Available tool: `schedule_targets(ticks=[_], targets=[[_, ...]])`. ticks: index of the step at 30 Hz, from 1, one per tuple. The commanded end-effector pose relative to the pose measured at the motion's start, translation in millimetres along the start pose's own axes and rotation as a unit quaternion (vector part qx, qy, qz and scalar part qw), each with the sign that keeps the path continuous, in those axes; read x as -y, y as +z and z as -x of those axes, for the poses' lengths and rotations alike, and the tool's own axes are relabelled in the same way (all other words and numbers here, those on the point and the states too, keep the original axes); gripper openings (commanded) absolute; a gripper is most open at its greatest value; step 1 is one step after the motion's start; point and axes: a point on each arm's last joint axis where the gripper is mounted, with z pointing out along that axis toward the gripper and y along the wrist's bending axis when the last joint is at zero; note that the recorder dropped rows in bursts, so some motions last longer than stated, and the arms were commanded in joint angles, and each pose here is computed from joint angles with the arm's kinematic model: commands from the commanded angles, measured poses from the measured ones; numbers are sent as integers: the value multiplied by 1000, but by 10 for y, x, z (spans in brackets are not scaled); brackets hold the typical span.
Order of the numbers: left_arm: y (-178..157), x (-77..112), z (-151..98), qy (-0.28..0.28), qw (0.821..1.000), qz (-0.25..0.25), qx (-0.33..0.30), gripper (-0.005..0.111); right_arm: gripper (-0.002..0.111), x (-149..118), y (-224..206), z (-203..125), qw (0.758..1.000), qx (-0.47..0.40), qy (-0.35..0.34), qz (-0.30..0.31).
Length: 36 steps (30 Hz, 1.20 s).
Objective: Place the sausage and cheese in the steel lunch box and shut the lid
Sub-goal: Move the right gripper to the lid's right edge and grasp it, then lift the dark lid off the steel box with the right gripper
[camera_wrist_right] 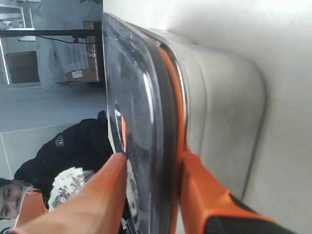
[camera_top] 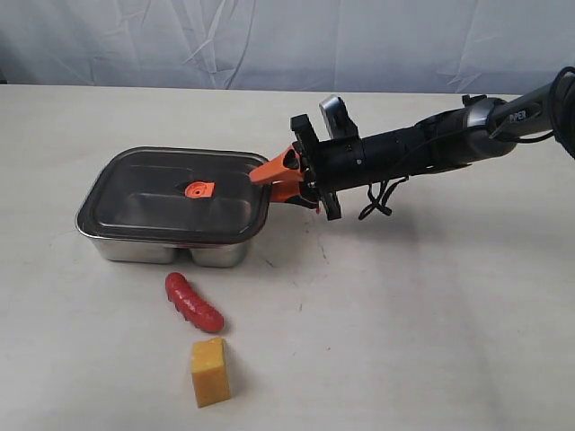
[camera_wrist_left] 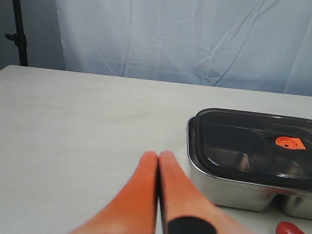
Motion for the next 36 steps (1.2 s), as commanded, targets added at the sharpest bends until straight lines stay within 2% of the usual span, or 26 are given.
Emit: schedule_targets(ticks=[1, 3, 7, 8, 17, 27, 36], targets=[[-2, -2, -3, 2, 1000, 0, 5, 0, 34, -53, -9, -2, 1000, -8, -6, 13], [-2, -2, -3, 2, 1000, 0, 5, 0, 29, -53, -9, -2, 1000, -8, -6, 13], [-2, -2, -3, 2, 1000, 0, 5, 0, 2, -53, -9, -2, 1000, -8, -6, 13], [-2, -2, -3, 2, 1000, 0, 5, 0, -1, -53, -9, -2, 1000, -8, -4, 13], [-2, -2, -3, 2, 1000, 0, 5, 0, -1, -81, -30, -4, 1000, -11, -5, 21], [-2, -2, -3, 2, 1000, 0, 5, 0, -1, -320, -87, 75, 997, 32, -22, 62], [-2, -2, -3, 2, 1000, 0, 5, 0, -1, -359, -107, 104, 996, 45, -22, 72]])
